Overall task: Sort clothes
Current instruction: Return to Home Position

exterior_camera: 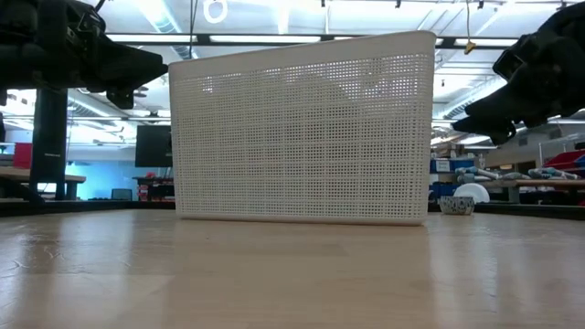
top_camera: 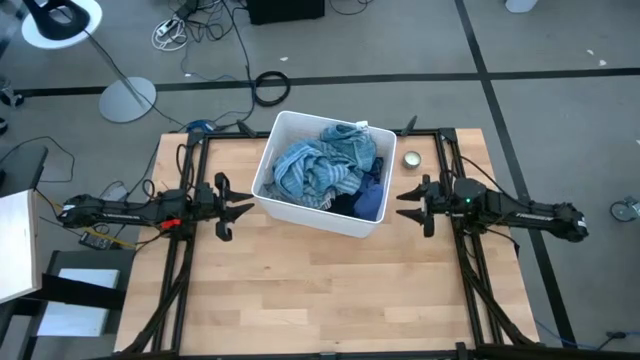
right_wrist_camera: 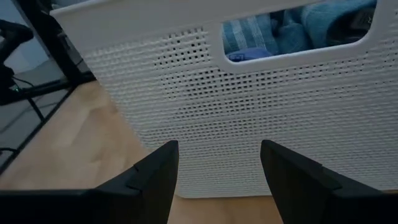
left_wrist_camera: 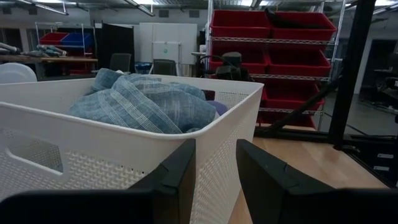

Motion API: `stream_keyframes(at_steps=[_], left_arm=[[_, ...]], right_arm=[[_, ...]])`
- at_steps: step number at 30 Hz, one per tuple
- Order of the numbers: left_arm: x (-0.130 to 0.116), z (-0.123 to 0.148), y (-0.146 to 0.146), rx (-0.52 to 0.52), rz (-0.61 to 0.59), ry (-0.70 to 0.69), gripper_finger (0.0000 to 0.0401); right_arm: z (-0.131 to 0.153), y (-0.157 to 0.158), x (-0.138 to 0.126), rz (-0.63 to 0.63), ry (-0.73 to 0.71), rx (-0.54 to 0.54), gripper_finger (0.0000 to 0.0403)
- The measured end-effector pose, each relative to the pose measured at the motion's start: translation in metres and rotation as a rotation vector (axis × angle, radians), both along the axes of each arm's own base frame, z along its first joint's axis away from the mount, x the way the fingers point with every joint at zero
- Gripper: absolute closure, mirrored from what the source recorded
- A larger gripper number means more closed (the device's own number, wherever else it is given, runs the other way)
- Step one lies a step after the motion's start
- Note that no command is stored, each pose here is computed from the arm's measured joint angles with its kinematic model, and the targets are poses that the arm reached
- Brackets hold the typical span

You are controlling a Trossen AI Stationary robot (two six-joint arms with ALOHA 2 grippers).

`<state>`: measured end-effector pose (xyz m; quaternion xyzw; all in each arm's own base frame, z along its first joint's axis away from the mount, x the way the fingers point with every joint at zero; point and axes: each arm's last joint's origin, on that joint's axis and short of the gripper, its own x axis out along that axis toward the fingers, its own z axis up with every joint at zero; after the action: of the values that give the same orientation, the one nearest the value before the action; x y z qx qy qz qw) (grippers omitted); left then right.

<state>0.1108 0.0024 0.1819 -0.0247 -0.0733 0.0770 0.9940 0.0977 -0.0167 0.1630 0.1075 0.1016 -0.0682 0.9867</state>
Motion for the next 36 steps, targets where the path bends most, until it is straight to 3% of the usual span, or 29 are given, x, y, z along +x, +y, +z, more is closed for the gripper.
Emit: stream_keyframes(at_steps=[5,9,36], left_arm=[[0.0,0.0,0.0,0.0,0.0,0.0,0.028],[0.0,0.0,0.0,0.0,0.0,0.0,0.028],[0.0,-0.0002,0.0,0.0,0.001,0.001,0.028]], right_arm=[[-0.0002,-0.0003,-0.0001,0.015,0.015,-0.104,0.0172],[-0.0008,-0.0024,-0.0001,-0.042,0.04,-0.173,0.0172],[0.0025,-0.0036,0.0018,-0.073,0.0,-0.186,0.0172]])
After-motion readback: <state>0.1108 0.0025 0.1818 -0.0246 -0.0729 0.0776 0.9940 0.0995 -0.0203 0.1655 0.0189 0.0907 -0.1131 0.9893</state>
